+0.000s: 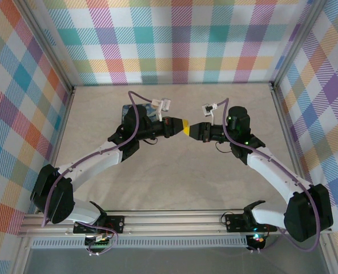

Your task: Unlock a padlock with a key

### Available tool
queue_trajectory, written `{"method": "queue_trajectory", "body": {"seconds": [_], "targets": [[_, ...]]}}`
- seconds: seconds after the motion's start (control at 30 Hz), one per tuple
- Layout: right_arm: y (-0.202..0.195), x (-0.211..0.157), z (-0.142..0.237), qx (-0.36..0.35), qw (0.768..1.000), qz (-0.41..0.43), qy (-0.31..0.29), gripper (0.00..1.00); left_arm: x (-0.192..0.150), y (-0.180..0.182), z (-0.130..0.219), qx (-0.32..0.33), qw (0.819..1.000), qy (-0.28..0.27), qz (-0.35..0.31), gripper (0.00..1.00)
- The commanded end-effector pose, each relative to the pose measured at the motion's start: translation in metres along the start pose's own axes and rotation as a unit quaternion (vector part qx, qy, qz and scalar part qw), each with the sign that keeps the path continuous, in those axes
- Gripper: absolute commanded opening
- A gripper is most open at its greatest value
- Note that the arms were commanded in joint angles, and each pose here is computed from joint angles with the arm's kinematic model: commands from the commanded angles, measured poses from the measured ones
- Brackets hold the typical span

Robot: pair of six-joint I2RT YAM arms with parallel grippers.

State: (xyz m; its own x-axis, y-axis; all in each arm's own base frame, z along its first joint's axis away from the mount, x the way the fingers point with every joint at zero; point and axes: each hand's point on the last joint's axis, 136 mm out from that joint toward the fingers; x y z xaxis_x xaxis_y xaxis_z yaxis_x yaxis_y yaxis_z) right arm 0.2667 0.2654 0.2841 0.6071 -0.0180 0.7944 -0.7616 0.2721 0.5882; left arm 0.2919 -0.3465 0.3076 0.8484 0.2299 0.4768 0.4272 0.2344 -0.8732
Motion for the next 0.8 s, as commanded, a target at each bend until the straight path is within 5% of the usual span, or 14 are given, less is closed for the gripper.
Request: {"method": "queue_trajectory", "body": {"seconds": [0.0,0.77], "targets": [[0.009,0.014,0.000,0.018,1.000,0.021,-0.014,0.23,0.000,-0.015,0.002,-0.013,1.000,0.002,-0.016,0.00],[-0.002,-0.010,0.011,-0.030,0.999,0.018,0.005,0.03,0.016,-0.017,0.005,0.002,0.999,-0.037,-0.025,0.00]]}}
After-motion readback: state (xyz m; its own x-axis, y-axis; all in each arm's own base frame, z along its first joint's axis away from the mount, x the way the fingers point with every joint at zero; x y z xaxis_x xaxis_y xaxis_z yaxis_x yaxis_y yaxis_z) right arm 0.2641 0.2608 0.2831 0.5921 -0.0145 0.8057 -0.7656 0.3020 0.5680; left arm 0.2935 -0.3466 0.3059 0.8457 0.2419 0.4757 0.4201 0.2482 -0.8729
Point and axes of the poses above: each hand's point on the last joint's axis, 136 mm out from that joint toward the fingers, its own z axis back along the fingers, its own y axis along the line the jaws close on, x = y × z, and after that the axes turned 14 degrees about z, right-handed
